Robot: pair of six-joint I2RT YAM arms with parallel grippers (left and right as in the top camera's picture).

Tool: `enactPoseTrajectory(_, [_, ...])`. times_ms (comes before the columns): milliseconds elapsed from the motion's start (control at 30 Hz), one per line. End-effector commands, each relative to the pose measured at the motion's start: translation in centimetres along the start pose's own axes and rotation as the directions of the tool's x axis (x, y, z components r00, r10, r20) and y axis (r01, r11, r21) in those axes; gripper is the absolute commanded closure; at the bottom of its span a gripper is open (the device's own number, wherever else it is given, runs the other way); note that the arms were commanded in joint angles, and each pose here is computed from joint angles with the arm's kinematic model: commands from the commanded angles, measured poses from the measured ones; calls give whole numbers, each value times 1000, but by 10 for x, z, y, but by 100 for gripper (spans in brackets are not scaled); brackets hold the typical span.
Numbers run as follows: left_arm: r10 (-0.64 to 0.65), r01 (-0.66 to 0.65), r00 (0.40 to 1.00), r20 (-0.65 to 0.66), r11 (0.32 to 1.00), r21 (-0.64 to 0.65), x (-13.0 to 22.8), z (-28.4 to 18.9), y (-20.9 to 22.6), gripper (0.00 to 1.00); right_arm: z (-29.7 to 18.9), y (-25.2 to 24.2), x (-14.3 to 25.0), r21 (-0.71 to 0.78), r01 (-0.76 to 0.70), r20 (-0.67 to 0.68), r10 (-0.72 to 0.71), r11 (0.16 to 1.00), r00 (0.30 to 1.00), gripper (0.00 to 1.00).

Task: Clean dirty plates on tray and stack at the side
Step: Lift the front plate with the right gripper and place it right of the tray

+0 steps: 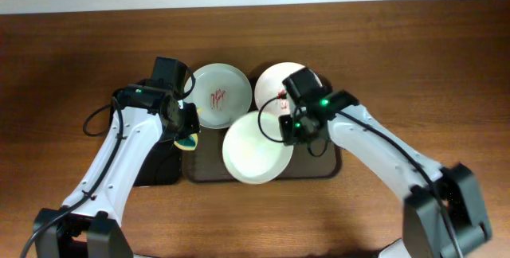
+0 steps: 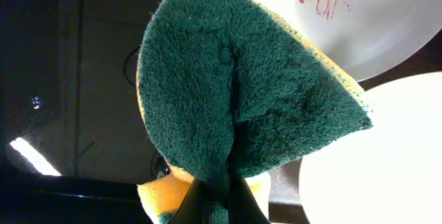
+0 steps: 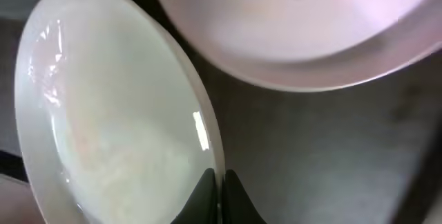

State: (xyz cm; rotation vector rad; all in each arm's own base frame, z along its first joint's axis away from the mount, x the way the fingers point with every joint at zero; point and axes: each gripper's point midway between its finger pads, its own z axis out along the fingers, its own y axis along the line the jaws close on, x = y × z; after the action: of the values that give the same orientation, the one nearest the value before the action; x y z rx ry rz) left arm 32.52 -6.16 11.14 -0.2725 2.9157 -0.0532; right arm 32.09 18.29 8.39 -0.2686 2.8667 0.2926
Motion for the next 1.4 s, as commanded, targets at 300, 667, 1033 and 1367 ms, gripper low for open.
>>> enactPoseTrajectory(300, [13,-13,1000,8,1000,7,-1,-2,0,100,-72,-29,-28,465,77,239,-208,882,949,96])
enactPoseTrajectory(667, [12,-12,1000,15,1000,10,-3,-2,-1,100,-137,7,-40,786,-13,392,-482,618,783,96])
enactPoseTrajectory(1033, [12,-12,1000,15,1000,10,-3,-2,-1,100,-85,-174,-49,165,-596,394,501,786,771,96])
enactPoseTrajectory(1367, [12,-12,1000,15,1000,10,-3,-2,-1,100,-45,-302,22,196,-785,208,758,587,619,96])
